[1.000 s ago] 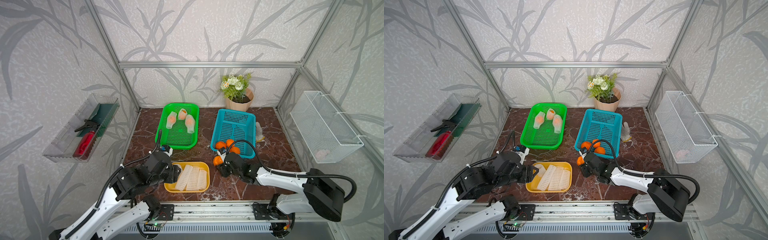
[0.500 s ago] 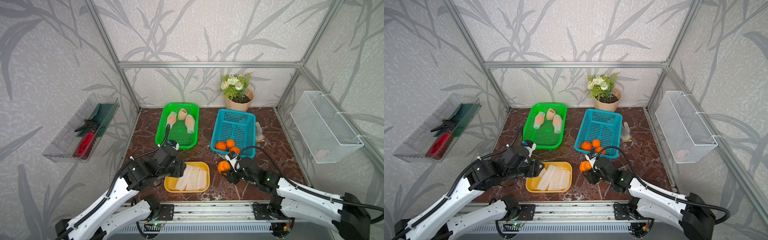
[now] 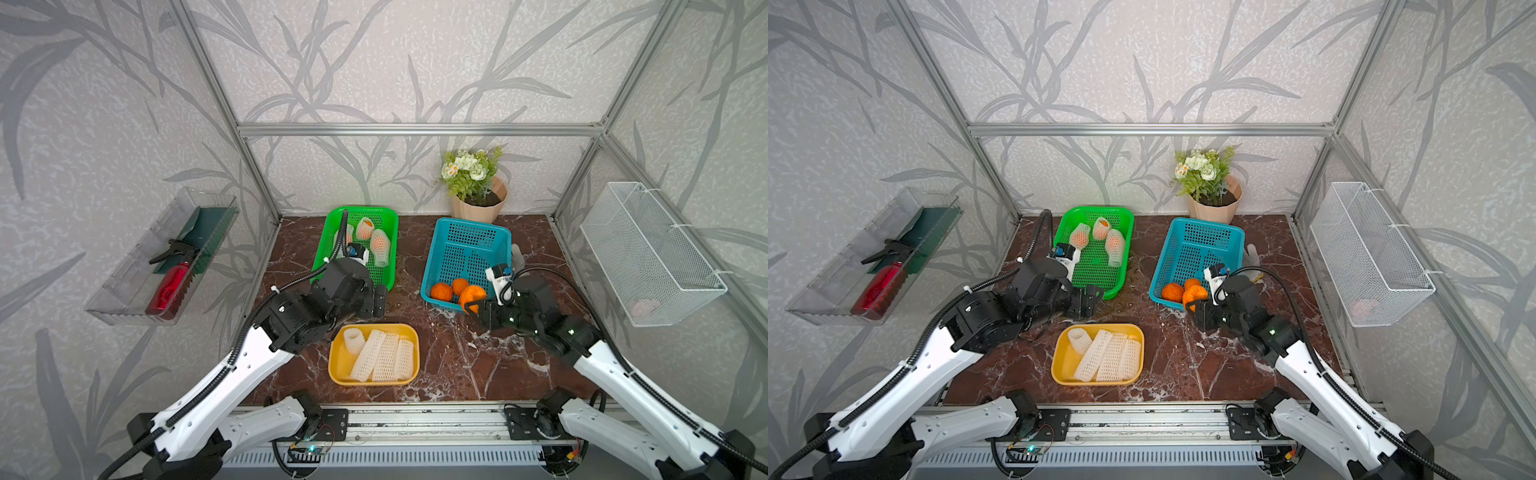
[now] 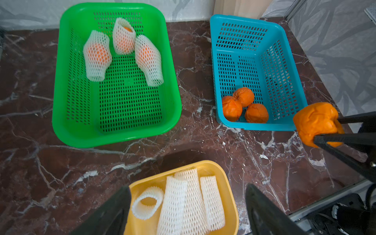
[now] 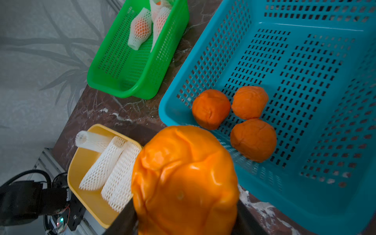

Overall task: Remove foam nets from oranges
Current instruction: Place the orange in the basket.

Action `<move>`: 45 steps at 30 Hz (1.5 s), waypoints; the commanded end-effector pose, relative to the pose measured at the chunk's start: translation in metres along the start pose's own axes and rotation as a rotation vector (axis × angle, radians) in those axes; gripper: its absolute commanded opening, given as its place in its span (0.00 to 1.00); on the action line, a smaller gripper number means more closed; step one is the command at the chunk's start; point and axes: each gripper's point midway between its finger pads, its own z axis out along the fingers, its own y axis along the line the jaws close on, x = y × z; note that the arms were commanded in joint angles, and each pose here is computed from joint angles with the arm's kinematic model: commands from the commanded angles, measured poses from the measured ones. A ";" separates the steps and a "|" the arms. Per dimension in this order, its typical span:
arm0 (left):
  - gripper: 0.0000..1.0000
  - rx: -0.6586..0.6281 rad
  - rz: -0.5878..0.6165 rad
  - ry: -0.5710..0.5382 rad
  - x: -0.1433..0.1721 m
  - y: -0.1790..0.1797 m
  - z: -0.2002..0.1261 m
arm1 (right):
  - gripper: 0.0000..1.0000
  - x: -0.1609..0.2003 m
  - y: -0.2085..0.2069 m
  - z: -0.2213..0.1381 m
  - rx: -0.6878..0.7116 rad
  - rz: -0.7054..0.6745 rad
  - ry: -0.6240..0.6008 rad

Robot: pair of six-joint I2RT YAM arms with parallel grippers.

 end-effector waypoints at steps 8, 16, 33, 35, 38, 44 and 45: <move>0.88 -0.009 -0.015 0.029 -0.044 0.020 0.052 | 0.51 -0.025 -0.059 0.055 0.218 0.056 0.214; 0.87 -0.039 -0.132 0.134 -0.049 0.052 0.112 | 0.53 -0.012 -0.111 0.089 0.430 0.030 0.377; 0.87 -0.107 -0.278 0.258 -0.050 0.106 0.220 | 0.84 -0.023 -0.109 0.088 0.402 0.043 0.340; 0.87 -0.083 -0.294 0.268 -0.053 0.106 0.237 | 0.85 -0.029 -0.100 0.079 0.374 0.037 0.313; 0.87 -0.042 -0.328 0.272 -0.057 0.102 0.262 | 0.85 -0.038 -0.084 0.062 0.322 0.028 0.261; 0.86 -0.048 -0.376 0.280 -0.058 0.107 0.301 | 0.86 -0.041 -0.052 0.026 0.189 0.037 0.154; 0.86 -0.059 -0.387 0.286 -0.056 0.111 0.307 | 0.86 -0.041 -0.047 0.020 0.170 0.035 0.136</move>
